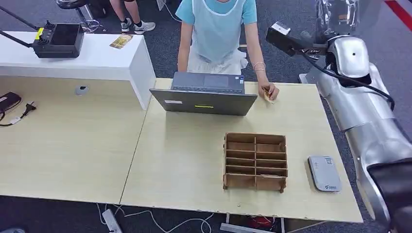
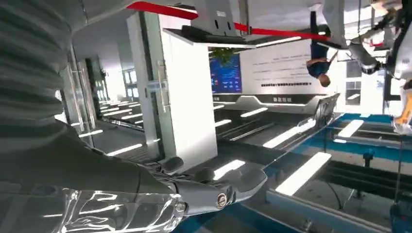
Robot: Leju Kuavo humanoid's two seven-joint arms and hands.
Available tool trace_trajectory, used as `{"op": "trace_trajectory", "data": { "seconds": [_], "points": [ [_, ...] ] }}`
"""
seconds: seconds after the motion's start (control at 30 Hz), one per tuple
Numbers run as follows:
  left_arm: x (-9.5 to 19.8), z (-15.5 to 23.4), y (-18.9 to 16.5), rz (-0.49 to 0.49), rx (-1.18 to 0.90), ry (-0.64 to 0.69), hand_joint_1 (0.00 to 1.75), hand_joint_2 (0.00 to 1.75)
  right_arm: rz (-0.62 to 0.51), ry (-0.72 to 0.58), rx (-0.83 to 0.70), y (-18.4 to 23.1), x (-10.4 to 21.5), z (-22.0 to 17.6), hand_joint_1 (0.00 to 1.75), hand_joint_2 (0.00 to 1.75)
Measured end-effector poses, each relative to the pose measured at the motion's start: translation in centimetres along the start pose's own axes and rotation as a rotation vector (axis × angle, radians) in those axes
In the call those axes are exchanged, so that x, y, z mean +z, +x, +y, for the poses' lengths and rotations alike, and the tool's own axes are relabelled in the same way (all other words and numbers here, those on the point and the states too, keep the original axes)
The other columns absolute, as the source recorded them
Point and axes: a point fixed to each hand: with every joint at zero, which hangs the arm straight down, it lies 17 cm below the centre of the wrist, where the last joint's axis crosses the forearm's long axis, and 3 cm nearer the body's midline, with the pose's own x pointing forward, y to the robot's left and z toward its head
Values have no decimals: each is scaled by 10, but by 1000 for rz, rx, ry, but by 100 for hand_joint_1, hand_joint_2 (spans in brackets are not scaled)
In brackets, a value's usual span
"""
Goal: Pass the card to the sensor for recognition and then transmit it.
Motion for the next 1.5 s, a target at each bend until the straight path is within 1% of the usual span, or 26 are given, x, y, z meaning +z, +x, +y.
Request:
{"op": "trace_trajectory", "data": {
  "seconds": [0.07,0.23,0.47,0.67,0.83,1.0,1.03,1.07,1.1,1.13,1.33,1.5],
  "points": [
    [0,0,0,0,1,0,0,0,10,17,11,-3,1,8,0,175],
    [0,0,2,-3,-7,0,0,0,13,11,52,-10,6,24,0,175],
    [0,-2,2,1,-23,-6,0,0,13,95,87,-22,18,58,0,175],
    [1,-2,2,-2,-36,-6,0,0,16,147,83,-24,30,81,0,175],
    [0,-2,1,0,-36,-6,0,0,17,174,81,-24,39,94,0,175],
    [0,-1,-1,6,-35,-2,0,0,27,175,100,-28,41,97,0,175],
    [0,-1,-2,10,-36,1,0,0,29,175,101,-29,41,97,33,175],
    [0,-1,-3,12,-37,2,0,0,30,175,102,-30,41,97,33,175],
    [0,0,-4,13,-37,3,0,0,32,174,103,-31,41,97,154,175],
    [0,0,-4,14,-38,3,0,0,33,172,104,-31,41,96,175,175],
    [0,0,-5,12,-43,4,0,0,33,140,125,-35,42,93,175,175],
    [0,1,-5,12,-45,5,0,0,40,138,130,-39,46,96,175,175]
  ]
}}
